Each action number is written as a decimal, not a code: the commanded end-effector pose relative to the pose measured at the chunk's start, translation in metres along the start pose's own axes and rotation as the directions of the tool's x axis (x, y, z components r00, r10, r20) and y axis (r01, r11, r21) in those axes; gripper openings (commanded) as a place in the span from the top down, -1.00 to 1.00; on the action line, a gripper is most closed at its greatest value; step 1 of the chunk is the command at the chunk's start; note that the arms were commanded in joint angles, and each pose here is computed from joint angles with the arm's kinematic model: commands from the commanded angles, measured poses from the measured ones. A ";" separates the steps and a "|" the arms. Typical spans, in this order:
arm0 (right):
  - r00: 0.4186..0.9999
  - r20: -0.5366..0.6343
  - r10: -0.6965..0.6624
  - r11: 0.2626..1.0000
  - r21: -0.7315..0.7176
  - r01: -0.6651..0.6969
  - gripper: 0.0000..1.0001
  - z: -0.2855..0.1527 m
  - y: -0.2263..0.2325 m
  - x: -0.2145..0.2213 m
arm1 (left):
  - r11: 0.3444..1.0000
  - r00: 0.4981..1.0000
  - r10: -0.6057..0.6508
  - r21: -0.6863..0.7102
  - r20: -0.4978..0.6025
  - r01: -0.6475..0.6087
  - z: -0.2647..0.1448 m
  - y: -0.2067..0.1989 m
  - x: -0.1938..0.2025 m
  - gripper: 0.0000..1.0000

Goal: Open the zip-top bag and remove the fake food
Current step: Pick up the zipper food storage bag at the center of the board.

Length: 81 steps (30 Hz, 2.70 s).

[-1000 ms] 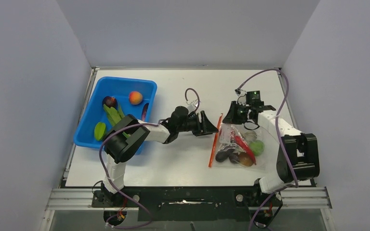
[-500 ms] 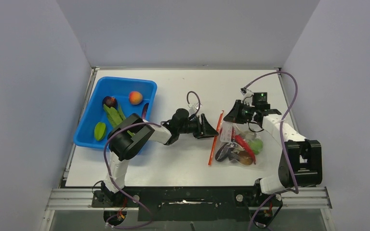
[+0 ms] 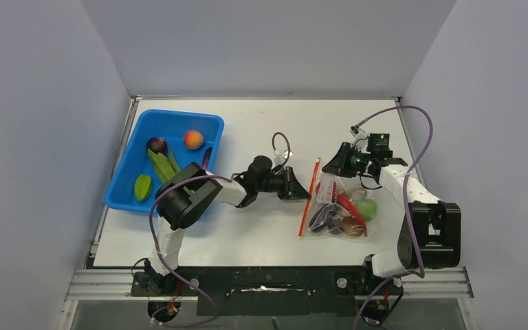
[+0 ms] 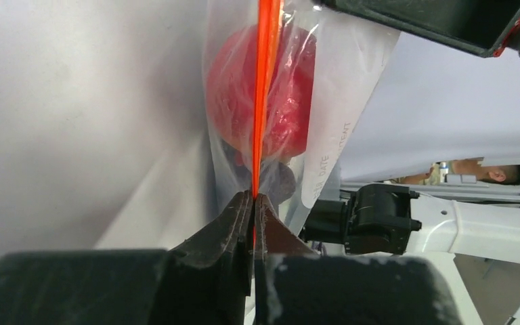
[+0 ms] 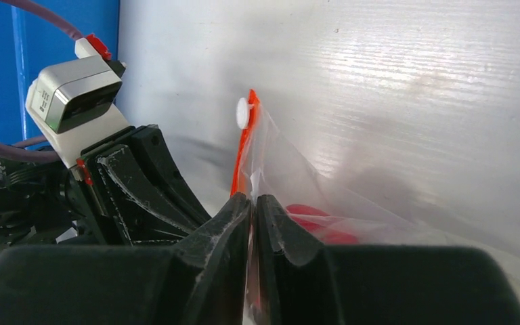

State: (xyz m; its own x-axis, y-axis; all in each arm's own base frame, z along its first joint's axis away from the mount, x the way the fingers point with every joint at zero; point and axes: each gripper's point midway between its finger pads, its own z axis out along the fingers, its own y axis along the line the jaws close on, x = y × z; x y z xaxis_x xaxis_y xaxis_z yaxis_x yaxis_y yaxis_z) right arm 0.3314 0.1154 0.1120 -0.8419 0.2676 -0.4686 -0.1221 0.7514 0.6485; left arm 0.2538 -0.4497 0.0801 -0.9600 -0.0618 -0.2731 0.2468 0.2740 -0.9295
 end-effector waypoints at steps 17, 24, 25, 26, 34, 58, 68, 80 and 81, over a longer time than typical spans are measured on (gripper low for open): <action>0.700 0.592 -0.400 0.908 0.153 0.390 -0.46 -0.141 0.067 -0.101 | 0.674 0.722 0.663 -0.262 -0.199 -0.691 -0.113 -0.144 -0.066 1.00; 0.571 0.630 -0.526 0.790 0.115 0.602 -0.45 -0.149 0.096 -0.081 | 0.579 0.643 0.716 -0.285 -0.272 -0.764 -0.151 -0.170 -0.064 1.00; 0.567 0.625 -0.537 0.774 0.098 0.626 -0.45 -0.147 0.099 -0.078 | 0.569 0.632 0.722 -0.278 -0.282 -0.774 -0.154 -0.174 -0.062 1.00; 0.567 0.623 -0.539 0.763 0.077 0.642 -0.44 -0.145 0.103 -0.076 | 0.558 0.615 0.729 -0.258 -0.301 -0.788 -0.157 -0.179 -0.058 1.00; 0.487 0.552 -0.677 0.486 -0.163 0.859 -0.44 -0.113 0.146 -0.022 | 0.463 0.487 0.677 -0.196 -0.552 -0.865 -0.182 -0.160 -0.020 1.00; 0.340 0.638 -0.691 0.077 -0.402 0.912 -0.65 -0.088 0.203 0.046 | 0.095 0.102 0.945 -0.038 -0.312 -0.995 -0.223 -0.188 -0.003 1.00; 0.343 0.608 -0.716 0.121 -0.376 0.919 -0.67 -0.062 0.195 0.036 | 0.076 0.074 0.943 -0.005 -0.326 -0.997 -0.224 -0.183 0.001 1.00; 0.378 0.597 -0.708 0.045 -0.496 0.867 -0.68 -0.063 0.195 0.061 | -0.014 -0.042 0.935 0.083 -0.351 -0.996 -0.218 -0.163 0.007 1.00; 0.377 0.595 -0.710 0.044 -0.497 0.867 -0.68 -0.061 0.194 0.061 | -0.018 -0.046 0.936 0.083 -0.349 -0.996 -0.218 -0.163 0.007 1.00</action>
State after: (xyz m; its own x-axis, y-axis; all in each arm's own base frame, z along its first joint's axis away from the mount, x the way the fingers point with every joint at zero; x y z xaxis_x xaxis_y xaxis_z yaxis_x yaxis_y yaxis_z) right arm 0.2275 0.2345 0.2319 0.0129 -0.0985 -0.9951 -0.9991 0.0388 -0.0168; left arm 0.1754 -0.2720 0.2606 0.1191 0.6743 -0.7288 0.9819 0.0290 0.1873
